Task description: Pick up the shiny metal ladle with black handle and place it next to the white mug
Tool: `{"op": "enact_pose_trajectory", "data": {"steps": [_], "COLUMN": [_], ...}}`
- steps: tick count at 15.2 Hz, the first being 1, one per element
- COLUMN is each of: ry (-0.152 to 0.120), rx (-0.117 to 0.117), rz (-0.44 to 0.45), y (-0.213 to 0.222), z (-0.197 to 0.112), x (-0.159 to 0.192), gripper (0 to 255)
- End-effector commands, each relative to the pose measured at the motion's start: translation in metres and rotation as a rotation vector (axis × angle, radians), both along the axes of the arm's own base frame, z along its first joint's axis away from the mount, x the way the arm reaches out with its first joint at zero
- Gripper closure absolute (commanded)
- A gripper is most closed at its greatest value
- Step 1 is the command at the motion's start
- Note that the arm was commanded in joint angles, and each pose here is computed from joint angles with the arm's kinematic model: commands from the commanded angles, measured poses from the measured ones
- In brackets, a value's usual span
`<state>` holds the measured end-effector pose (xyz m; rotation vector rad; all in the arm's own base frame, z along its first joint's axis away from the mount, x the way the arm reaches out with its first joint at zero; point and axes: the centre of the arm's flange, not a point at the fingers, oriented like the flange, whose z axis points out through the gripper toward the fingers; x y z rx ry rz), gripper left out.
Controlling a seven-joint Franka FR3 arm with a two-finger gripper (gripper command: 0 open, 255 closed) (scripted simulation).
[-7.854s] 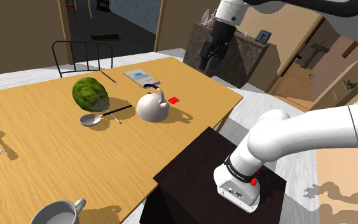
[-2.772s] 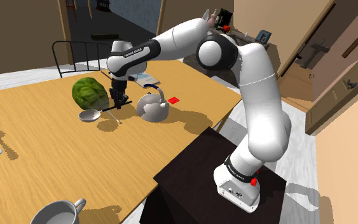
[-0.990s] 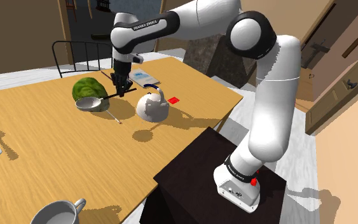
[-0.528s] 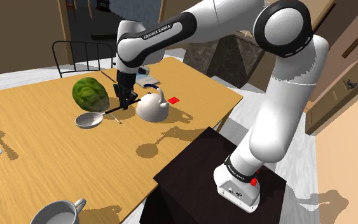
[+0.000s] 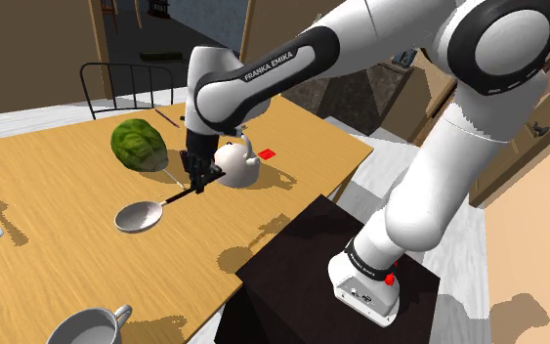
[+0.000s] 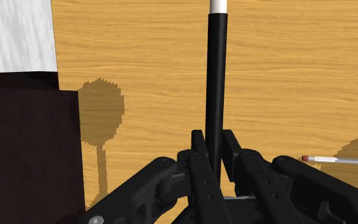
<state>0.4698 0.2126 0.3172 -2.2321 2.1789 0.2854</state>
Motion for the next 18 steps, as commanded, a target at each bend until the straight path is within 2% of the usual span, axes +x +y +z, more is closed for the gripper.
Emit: {"op": "enact_pose_trajectory", "data": {"steps": [1, 9, 18], "ry": [0.0, 0.0, 0.0], "rx": [-0.001, -0.001, -0.001], "rz": [-0.001, -0.001, -0.001], "y": [0.01, 0.057, 0.057], "z": [-0.001, -0.001, -0.048], "x": [-0.025, -0.125, -0.125], "gripper": [255, 255, 255]}}
